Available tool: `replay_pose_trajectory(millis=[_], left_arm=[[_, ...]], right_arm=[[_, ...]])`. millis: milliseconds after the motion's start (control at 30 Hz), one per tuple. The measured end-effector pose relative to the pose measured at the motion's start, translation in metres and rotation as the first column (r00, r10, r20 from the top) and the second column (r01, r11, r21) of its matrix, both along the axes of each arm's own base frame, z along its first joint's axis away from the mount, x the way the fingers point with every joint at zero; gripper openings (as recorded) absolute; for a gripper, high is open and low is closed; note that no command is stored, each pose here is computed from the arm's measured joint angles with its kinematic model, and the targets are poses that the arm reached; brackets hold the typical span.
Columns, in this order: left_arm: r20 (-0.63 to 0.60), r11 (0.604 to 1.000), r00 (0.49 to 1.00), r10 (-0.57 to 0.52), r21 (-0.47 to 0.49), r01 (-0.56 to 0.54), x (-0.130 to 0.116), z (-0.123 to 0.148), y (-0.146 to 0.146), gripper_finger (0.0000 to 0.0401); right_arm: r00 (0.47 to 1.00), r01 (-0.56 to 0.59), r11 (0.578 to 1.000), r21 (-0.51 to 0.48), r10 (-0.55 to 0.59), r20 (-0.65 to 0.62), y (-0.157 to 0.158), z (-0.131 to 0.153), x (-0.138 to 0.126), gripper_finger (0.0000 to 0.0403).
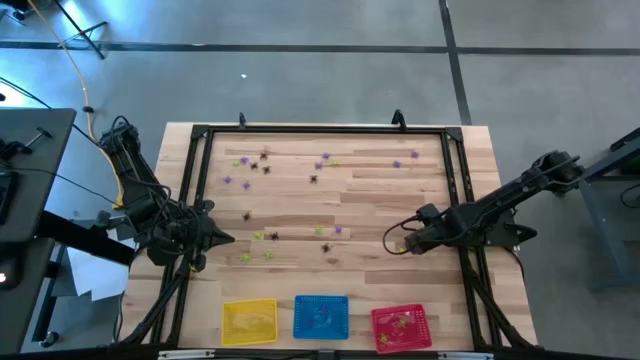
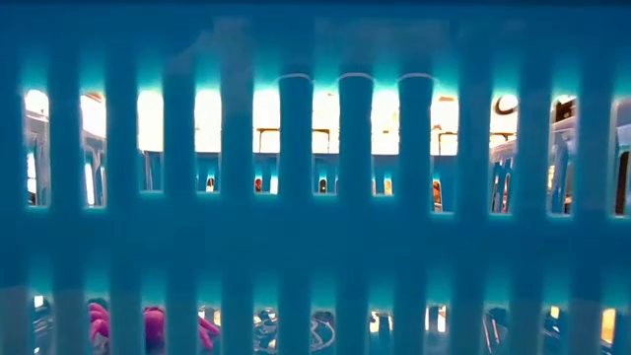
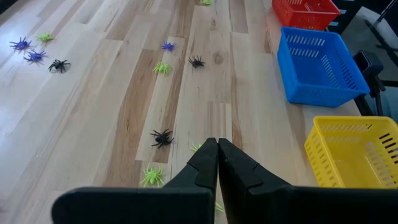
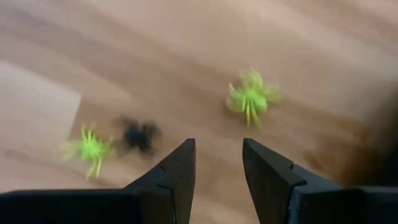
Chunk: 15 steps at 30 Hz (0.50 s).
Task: Sort Halloween decoration
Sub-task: Put the green spider toy into the red bin
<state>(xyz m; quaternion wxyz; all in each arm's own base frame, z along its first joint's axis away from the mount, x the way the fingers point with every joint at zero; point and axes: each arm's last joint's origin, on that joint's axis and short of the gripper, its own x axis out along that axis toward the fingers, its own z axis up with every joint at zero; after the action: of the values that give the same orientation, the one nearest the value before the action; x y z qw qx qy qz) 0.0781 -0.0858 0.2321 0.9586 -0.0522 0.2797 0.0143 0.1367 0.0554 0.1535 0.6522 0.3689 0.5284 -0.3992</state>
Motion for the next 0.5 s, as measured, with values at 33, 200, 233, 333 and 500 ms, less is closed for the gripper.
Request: replay_pose_trajectory(millis=[33,200,233,333,500], left_arm=[[0.000,1.000,1.000,0.000,0.000,0.000,0.000,0.000,0.000,0.0000],[0.000,1.000,1.000,0.000,-0.001,0.000,0.000,0.000,0.000,0.0000],[0.000,1.000,1.000,0.000,0.000,0.000,0.000,0.000,0.000,0.0000],[0.000,1.000,1.000,0.000,0.000,0.000,0.000,0.000,0.000,0.0000],[0.000,1.000,1.000,0.000,0.000,0.000,0.000,0.000,0.000,0.0000]], right_arm=[[1.000,0.003,1.000,-0.025,-0.003,0.007,-0.001,-0.002,-0.001,0.0128],[0.999,0.044,0.997,-0.057,-0.044,-0.005,-0.010,-0.017,-0.007,0.0131],[0.999,0.053,0.997,-0.059,-0.053,-0.003,-0.012,-0.020,-0.008,0.0131],[0.997,0.072,0.995,-0.066,-0.071,0.010,-0.017,-0.027,-0.010,0.0131],[0.998,0.058,0.997,-0.048,-0.058,0.001,-0.019,-0.028,-0.009,0.0129]])
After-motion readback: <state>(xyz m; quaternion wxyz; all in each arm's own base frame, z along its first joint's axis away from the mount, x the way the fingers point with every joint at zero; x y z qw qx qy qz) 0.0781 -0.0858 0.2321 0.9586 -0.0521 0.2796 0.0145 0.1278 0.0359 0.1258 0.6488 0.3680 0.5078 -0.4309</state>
